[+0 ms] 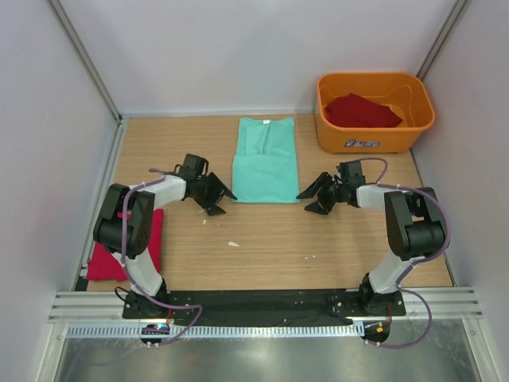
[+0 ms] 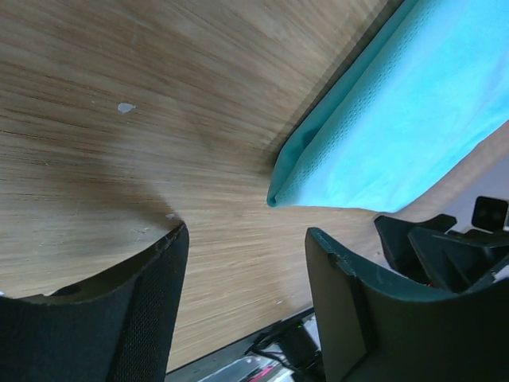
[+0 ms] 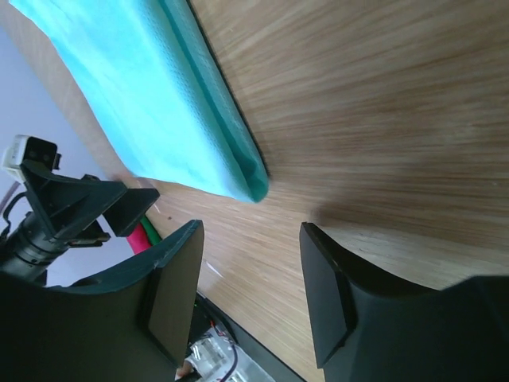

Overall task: Fold and stack the t-shirts
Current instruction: Fold the tshirt

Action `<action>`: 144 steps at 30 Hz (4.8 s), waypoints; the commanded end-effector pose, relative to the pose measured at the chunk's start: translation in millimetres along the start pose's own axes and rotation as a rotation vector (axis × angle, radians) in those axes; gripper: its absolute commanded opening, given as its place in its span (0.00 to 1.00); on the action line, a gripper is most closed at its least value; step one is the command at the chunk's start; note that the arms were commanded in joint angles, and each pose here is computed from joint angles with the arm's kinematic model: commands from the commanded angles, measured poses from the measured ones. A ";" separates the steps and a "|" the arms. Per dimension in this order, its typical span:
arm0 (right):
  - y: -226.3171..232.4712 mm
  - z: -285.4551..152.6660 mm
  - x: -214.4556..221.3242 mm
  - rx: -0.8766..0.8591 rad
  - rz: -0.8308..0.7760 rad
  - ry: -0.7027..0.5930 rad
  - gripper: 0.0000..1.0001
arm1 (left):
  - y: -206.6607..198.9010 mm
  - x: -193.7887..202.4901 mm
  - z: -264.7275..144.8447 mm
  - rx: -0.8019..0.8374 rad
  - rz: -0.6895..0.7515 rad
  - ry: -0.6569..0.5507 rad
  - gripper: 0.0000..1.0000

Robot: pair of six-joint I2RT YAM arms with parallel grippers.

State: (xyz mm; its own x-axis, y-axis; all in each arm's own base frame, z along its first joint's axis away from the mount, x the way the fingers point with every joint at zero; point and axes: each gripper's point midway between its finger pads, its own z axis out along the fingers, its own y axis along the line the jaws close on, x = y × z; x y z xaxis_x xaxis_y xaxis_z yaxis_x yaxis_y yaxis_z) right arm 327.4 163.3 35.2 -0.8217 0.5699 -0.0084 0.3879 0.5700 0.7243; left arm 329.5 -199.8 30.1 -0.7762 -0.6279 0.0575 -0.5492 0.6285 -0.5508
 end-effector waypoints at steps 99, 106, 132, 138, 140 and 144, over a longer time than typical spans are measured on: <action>-49.1 -109.6 230.2 0.047 -0.282 0.219 0.01 | 132.0 175.4 -124.6 -0.007 0.064 0.018 0.00; -9.6 -113.1 227.5 0.030 -0.311 0.242 0.01 | 76.9 164.2 -141.2 0.004 0.150 -0.035 0.00; 135.3 -35.3 18.0 0.007 -0.277 0.261 0.01 | -163.8 -43.6 -83.8 0.139 0.349 0.036 0.00; 127.6 -39.1 24.7 0.046 -0.292 0.292 0.01 | -144.2 -36.7 -88.1 0.121 0.338 0.049 0.00; 116.3 -41.5 39.3 0.076 -0.301 0.321 0.01 | -125.1 -21.2 -91.4 0.120 0.313 0.065 0.00; 96.1 -54.1 70.7 0.100 -0.330 0.357 0.01 | -84.2 8.4 -106.4 0.094 0.288 0.061 0.00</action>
State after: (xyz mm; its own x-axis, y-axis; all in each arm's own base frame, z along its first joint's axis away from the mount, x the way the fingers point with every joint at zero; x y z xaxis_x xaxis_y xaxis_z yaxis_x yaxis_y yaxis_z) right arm 322.8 226.3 126.8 -0.9819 0.1861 0.0343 0.1631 0.7408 0.6516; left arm 360.0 -210.2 132.9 -0.9150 -0.4034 -0.0115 -0.3263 0.7562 -0.5672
